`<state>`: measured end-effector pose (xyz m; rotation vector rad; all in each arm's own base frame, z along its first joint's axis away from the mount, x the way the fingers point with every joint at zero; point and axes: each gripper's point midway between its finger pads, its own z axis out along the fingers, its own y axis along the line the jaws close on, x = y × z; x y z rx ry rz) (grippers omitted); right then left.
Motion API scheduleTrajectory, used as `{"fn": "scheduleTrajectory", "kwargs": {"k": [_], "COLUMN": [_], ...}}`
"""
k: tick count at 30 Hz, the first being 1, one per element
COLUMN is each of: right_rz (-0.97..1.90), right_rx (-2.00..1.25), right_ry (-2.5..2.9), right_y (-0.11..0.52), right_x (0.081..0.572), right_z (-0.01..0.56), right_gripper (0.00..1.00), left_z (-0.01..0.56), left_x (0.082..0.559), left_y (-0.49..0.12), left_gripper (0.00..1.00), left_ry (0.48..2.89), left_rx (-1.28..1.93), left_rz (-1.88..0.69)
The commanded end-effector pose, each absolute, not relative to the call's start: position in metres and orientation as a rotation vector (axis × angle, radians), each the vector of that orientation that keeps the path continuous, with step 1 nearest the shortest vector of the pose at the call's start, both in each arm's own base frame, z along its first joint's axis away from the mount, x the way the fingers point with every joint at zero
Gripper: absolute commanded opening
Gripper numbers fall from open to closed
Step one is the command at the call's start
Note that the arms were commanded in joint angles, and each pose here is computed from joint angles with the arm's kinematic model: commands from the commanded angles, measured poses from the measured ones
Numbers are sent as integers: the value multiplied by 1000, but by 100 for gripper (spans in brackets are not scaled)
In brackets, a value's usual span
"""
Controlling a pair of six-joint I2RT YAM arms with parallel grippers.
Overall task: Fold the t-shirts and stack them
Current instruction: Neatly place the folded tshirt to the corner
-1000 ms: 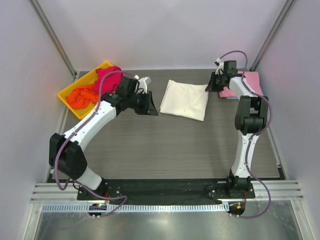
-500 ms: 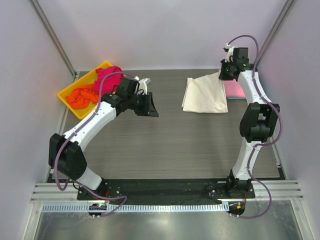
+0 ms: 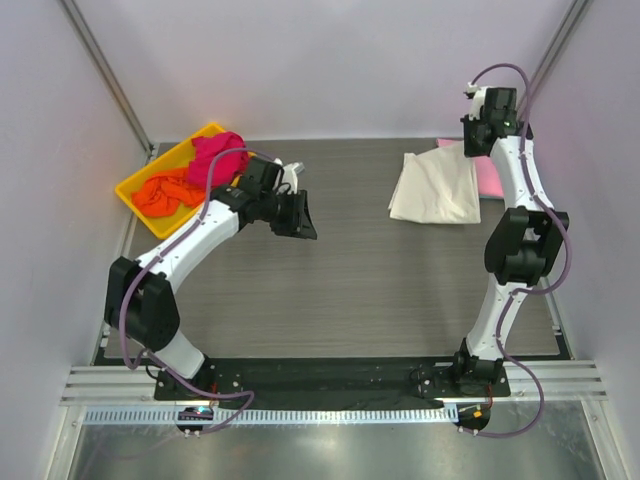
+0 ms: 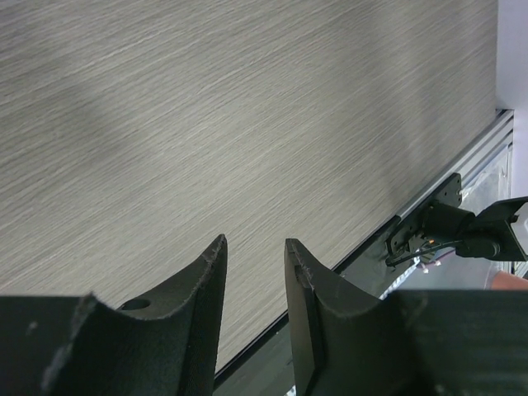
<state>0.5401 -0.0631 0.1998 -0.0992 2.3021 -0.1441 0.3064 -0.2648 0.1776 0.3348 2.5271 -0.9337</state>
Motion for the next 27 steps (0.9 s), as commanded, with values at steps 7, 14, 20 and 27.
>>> {"fn": "scheduleTrajectory", "kwargs": {"k": [7, 14, 20, 27], "right_rz": [-292, -351, -411, -499], "right_rx": [-108, -110, -91, -36], "right_ry": [2056, 2017, 2007, 1982], "right_y": [-94, -105, -126, -171], "right_x": [564, 573, 589, 615], "right_z": [287, 304, 294, 277], "right_gripper": [1, 1, 1, 1], "left_z": [173, 170, 164, 157], "left_x": [304, 301, 312, 313], "left_y": [-271, -274, -254, -258], "left_gripper": [37, 38, 40, 40], "left_ry": [2546, 2568, 2595, 2612], "left_rx": [380, 355, 332, 332], "left_rz": [-986, -1024, -822, -844]}}
